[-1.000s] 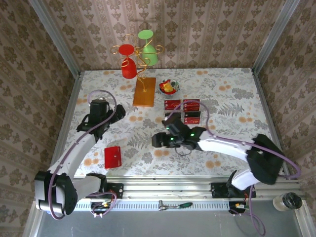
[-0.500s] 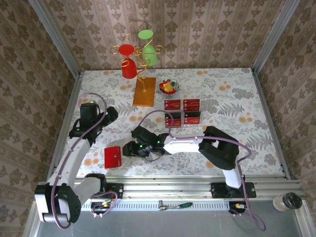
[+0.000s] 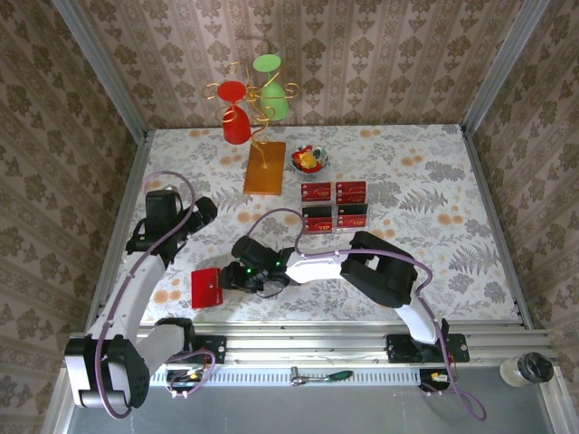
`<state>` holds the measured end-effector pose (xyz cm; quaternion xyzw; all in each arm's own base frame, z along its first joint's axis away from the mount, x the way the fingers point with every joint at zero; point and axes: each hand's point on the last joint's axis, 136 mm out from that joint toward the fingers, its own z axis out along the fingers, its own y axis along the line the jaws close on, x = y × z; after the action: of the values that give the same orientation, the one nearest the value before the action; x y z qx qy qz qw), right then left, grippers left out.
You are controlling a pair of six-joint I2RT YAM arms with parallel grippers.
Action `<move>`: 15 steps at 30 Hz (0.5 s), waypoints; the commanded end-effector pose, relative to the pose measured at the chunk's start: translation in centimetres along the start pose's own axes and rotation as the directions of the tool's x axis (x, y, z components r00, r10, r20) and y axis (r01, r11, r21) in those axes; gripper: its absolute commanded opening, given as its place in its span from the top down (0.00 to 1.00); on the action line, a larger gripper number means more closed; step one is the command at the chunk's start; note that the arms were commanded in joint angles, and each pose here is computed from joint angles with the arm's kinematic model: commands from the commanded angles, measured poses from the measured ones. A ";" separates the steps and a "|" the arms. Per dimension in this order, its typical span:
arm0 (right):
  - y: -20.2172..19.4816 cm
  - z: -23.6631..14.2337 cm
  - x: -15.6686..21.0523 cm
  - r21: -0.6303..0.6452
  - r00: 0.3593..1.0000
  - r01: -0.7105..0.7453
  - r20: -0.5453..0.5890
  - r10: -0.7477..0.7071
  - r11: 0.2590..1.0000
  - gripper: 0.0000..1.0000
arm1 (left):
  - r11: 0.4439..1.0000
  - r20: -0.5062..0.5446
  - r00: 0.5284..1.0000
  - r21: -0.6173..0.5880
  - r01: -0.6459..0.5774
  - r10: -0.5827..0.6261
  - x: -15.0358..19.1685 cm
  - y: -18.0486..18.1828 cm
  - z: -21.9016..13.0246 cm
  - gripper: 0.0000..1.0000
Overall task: Put the credit cards into the card holder
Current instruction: Pick up the card holder from the bottom-left of the table.
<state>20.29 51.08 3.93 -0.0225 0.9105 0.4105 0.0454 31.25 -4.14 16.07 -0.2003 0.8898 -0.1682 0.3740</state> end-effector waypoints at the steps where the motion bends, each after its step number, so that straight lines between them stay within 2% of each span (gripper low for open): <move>1: 1.3 0.8 0.3 -0.034 1.000 -0.006 -0.019 0.005 0.999 0.55 | 1.000 0.000 1.000 0.016 -0.013 0.013 0.1 0.1 0.1 0.00; 15: 1.7 2.6 0.6 -0.034 0.999 -0.010 -0.053 0.008 0.999 0.56 | 1.000 0.004 1.000 0.022 -0.004 0.004 0.3 0.5 0.3 0.00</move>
<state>20.17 53.37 3.91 -0.0311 0.9041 0.4248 0.0347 31.02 -3.91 15.08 -0.2042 0.8909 -0.1722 0.3673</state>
